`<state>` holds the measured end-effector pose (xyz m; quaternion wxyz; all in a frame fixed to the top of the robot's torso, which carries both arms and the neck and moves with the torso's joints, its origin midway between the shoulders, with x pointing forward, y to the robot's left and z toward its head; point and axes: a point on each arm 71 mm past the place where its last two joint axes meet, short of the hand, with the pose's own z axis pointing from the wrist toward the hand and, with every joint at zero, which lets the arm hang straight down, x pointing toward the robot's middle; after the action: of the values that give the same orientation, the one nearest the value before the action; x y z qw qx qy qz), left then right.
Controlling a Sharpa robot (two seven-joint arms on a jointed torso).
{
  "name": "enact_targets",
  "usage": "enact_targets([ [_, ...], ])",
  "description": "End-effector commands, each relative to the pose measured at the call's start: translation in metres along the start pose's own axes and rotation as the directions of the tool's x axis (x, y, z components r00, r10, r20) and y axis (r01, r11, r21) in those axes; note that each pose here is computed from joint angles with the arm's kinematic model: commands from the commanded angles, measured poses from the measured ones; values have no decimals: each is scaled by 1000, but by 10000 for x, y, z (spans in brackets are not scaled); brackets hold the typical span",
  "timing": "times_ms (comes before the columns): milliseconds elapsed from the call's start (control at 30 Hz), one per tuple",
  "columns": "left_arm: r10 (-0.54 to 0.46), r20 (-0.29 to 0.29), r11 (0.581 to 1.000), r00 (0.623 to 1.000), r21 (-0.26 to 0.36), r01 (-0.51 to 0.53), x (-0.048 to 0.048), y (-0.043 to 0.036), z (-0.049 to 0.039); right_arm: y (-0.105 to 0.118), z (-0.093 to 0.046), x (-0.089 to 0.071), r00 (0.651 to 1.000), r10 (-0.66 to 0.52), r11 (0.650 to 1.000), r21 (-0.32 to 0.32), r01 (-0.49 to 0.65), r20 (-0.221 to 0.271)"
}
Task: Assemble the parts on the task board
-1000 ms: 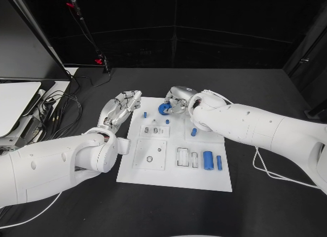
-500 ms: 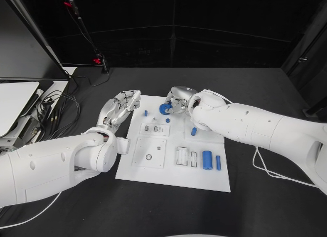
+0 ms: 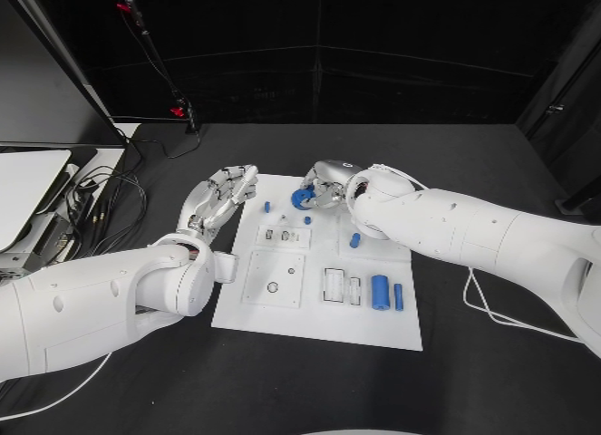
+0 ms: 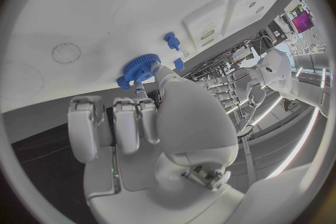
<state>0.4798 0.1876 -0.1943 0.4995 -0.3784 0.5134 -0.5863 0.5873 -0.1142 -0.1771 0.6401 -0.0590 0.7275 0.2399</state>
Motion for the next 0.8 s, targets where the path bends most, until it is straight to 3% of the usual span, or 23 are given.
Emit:
enact_targets([
  [33, -4, -12, 968, 1000, 250, 7, 13, -186, -16, 4, -9, -1, 1000, 14, 1000, -18, -14, -11],
  [133, -4, -12, 968, 1000, 250, 7, 11, -185, -15, 5, -37, -49, 998, 49, 997, -55, -46, 48],
  [300, -3, -10, 968, 1000, 250, 5, -5, -183, -16, -8, -130, -177, 973, 131, 985, -138, -106, 190],
  [500, 0, -6, 968, 1000, 251, 2, -33, -178, -12, -138, -417, -396, 889, 288, 949, -230, -215, 357],
  [667, 3, -1, 968, 1000, 251, -3, -57, -174, -8, -330, -713, -577, 828, 393, 916, -250, -314, 400],
  [800, 6, 2, 968, 1000, 251, -6, -67, -170, -4, -575, -969, -673, 823, 428, 902, -229, -365, 373],
])
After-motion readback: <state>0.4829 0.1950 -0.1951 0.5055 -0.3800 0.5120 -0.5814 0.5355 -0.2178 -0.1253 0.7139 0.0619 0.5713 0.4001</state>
